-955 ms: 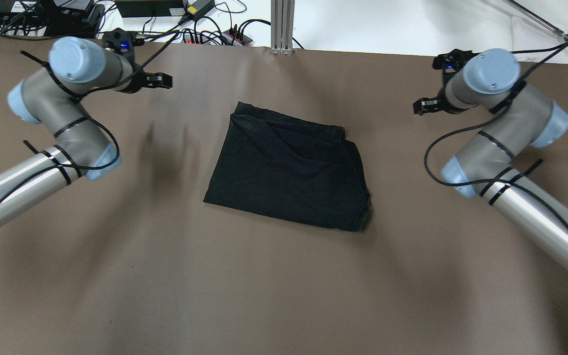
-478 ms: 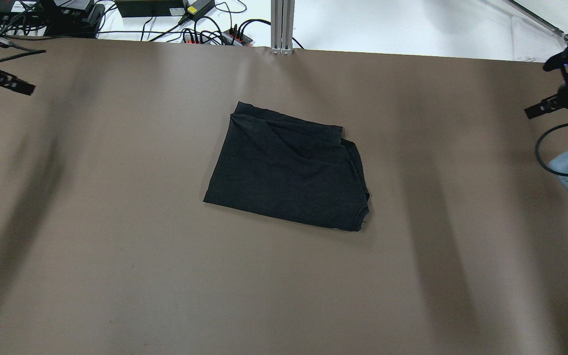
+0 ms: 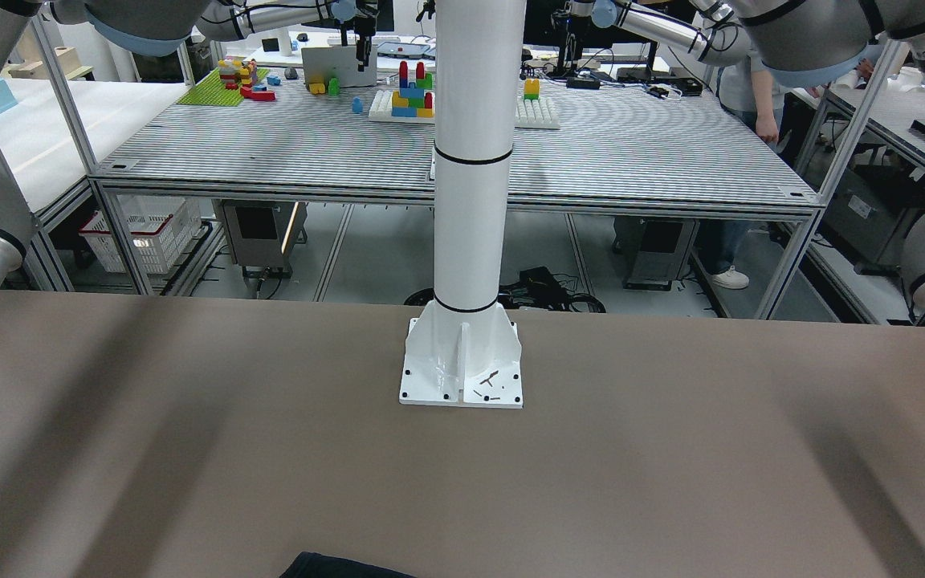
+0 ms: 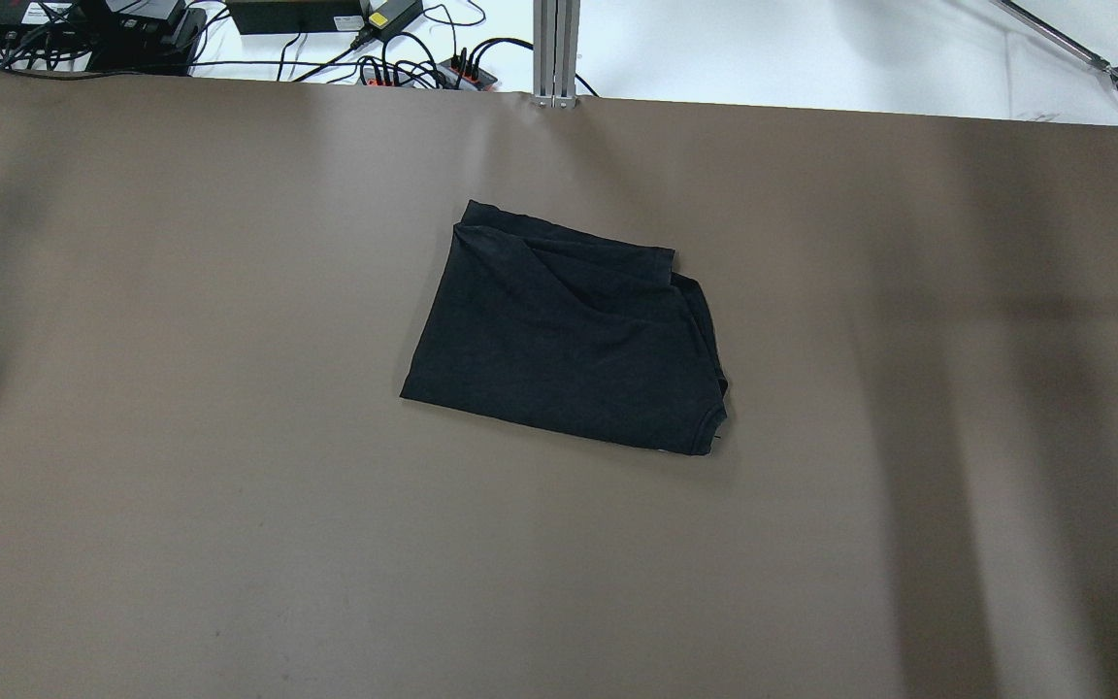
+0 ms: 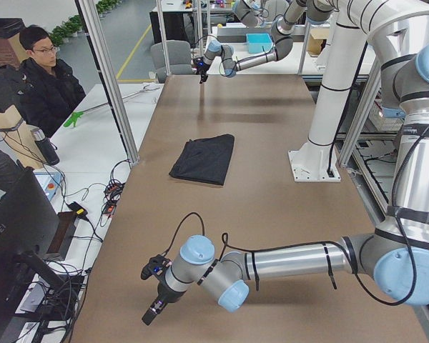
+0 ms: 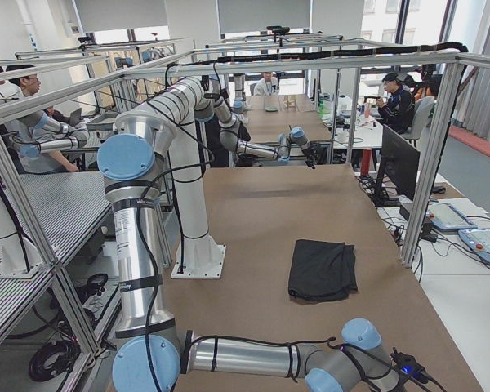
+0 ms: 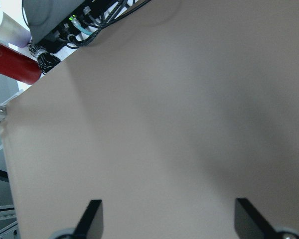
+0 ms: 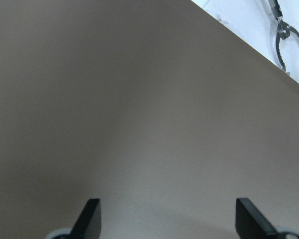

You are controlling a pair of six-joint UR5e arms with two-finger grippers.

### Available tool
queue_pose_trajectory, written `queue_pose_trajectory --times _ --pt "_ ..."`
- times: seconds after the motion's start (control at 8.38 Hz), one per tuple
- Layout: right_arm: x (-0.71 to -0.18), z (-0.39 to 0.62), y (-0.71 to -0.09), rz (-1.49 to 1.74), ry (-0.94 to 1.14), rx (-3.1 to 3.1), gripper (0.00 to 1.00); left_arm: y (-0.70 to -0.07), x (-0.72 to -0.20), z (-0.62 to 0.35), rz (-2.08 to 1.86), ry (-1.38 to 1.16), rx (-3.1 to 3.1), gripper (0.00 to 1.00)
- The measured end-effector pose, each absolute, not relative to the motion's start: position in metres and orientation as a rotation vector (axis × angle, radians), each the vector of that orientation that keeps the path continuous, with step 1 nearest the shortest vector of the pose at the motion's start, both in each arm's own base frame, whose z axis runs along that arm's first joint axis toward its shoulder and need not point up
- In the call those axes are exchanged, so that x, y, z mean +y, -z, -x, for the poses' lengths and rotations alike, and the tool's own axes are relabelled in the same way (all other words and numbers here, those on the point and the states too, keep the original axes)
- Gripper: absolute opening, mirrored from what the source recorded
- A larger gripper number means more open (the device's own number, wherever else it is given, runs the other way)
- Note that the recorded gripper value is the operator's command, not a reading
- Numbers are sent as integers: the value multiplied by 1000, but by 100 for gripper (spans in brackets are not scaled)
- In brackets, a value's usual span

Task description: Fold clothes

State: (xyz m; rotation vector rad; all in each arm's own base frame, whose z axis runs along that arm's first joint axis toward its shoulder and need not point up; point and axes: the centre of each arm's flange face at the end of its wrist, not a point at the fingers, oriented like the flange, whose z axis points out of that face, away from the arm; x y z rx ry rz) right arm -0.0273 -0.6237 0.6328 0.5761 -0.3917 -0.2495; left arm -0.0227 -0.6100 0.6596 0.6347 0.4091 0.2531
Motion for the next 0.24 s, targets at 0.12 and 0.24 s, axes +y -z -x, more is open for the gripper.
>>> queue_pose_trajectory --times 0.12,0.24 --pt "-616 23 -640 -587 254 -388 95 -660 -594 47 -655 -260 393 93" --pt "-612 21 -644 -593 255 -385 95 -654 -583 60 -678 -258 375 93"
